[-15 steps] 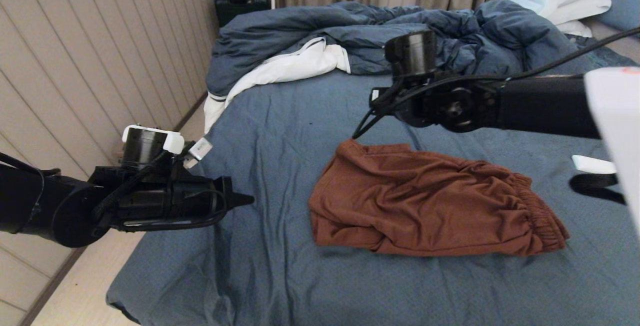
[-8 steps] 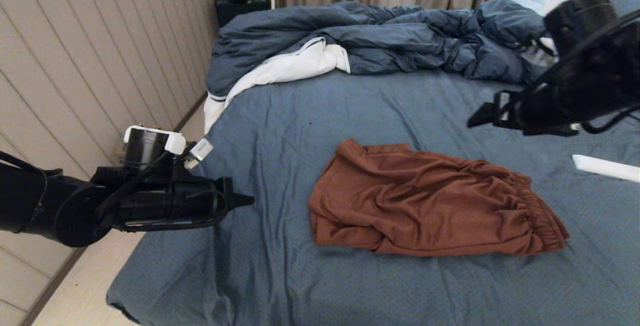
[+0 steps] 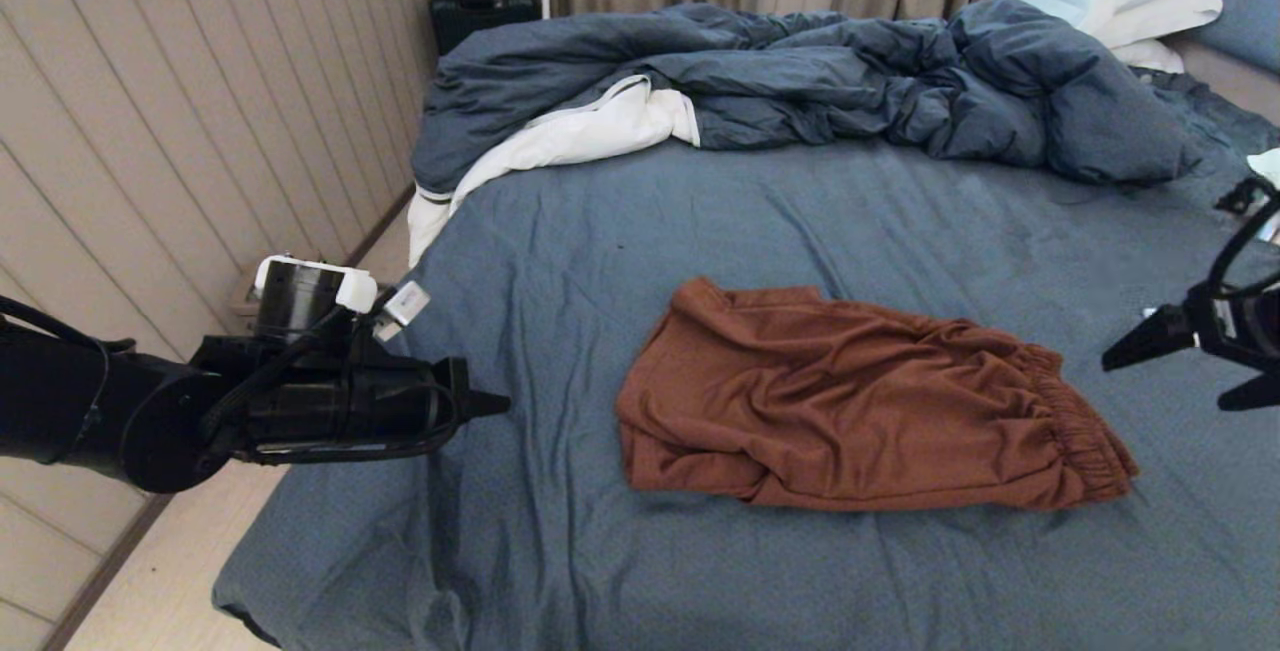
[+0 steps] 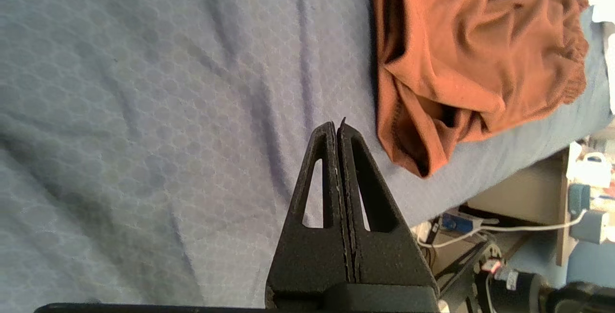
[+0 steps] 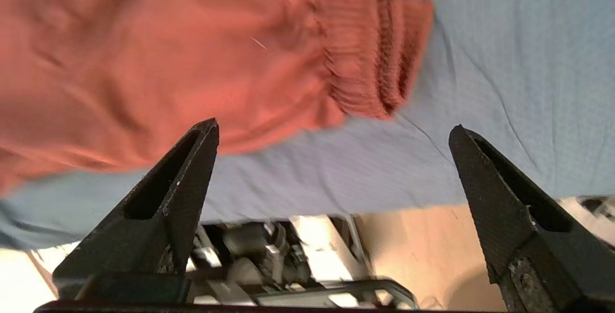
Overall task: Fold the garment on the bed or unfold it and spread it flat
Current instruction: Fold the brown shorts
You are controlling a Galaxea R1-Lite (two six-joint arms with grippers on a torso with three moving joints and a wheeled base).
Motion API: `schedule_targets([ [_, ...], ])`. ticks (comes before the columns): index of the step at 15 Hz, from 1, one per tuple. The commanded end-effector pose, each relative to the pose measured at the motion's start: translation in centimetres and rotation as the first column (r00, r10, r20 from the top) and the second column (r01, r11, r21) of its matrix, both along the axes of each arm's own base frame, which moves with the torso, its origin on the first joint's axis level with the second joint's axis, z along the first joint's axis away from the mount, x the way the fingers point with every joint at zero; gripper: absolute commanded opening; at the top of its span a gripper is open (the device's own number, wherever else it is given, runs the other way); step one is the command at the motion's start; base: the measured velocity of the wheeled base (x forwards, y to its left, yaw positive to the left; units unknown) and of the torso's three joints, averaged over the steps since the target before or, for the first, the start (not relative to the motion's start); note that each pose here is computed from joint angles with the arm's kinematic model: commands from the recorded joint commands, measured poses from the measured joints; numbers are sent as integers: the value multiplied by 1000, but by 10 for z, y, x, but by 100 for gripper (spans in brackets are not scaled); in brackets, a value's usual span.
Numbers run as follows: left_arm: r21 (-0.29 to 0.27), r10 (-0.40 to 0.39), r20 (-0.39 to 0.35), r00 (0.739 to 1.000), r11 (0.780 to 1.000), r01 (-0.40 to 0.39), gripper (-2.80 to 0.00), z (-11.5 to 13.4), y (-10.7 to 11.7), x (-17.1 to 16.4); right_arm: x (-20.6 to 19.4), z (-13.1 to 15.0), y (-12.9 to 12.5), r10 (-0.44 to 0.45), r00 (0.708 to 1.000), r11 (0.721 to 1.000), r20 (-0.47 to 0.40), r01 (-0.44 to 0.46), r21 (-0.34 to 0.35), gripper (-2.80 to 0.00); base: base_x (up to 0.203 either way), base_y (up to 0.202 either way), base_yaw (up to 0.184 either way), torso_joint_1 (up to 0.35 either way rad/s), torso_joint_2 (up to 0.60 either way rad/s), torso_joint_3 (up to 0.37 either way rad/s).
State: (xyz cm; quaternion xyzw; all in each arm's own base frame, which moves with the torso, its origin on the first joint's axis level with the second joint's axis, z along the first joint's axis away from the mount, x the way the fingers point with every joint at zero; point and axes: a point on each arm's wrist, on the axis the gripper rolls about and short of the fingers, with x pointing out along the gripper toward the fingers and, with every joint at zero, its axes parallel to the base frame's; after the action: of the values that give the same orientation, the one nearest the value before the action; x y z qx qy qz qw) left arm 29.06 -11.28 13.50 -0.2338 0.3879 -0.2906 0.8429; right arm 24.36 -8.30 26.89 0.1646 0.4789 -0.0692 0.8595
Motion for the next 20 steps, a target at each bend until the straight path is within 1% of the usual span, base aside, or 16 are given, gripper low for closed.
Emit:
schedule_targets([
  [1,-2,-1,-6,1000,1000,1,-280,-2,-1,1,10,-22,-8,-6,996,999,-85,9,31,0,0,0,0,0,0,0],
  [3,0,-1,-11,1000,1000,1,-280,-4,-1,2,16,-41,-10,-1,990,999,-139,8,48,0,0,0,0,0,0,0],
  [5,3,-1,-19,1000,1000,1,-280,-6,-1,3,25,-57,-14,-3,990,999,-141,9,44,0,0,0,0,0,0,0],
  [6,4,-1,-23,1000,1000,1,-280,-8,-2,4,32,-71,-17,-6,989,999,-146,12,44,0,0,0,0,0,0,0],
  [9,7,-1,-31,1000,1000,1,-280,-11,-2,6,44,-101,-23,-13,981,998,-191,23,51,0,0,0,0,0,0,0],
  [13,11,-3,-48,999,1000,3,-280,-16,-3,8,48,-123,-23,-16,977,998,-212,29,61,0,0,0,0,0,0,0],
  [16,10,-4,-46,999,1000,5,-280,-16,-4,8,53,-132,-19,-17,978,997,-209,32,69,0,0,0,0,0,0,0],
  [17,10,-4,-46,999,1000,5,-280,-16,-4,8,55,-134,-18,-19,977,997,-214,36,73,-15,0,0,0,0,0,0],
  [18,11,-4,-48,999,1000,5,-280,-16,-4,8,55,-135,-19,-23,976,996,-215,40,74,-280,0,0,0,0,0,0],
  [20,11,-4,-48,999,1000,5,-280,-16,-4,8,57,-133,-20,-25,979,997,-202,40,70,-280,0,0,0,0,0,0],
])
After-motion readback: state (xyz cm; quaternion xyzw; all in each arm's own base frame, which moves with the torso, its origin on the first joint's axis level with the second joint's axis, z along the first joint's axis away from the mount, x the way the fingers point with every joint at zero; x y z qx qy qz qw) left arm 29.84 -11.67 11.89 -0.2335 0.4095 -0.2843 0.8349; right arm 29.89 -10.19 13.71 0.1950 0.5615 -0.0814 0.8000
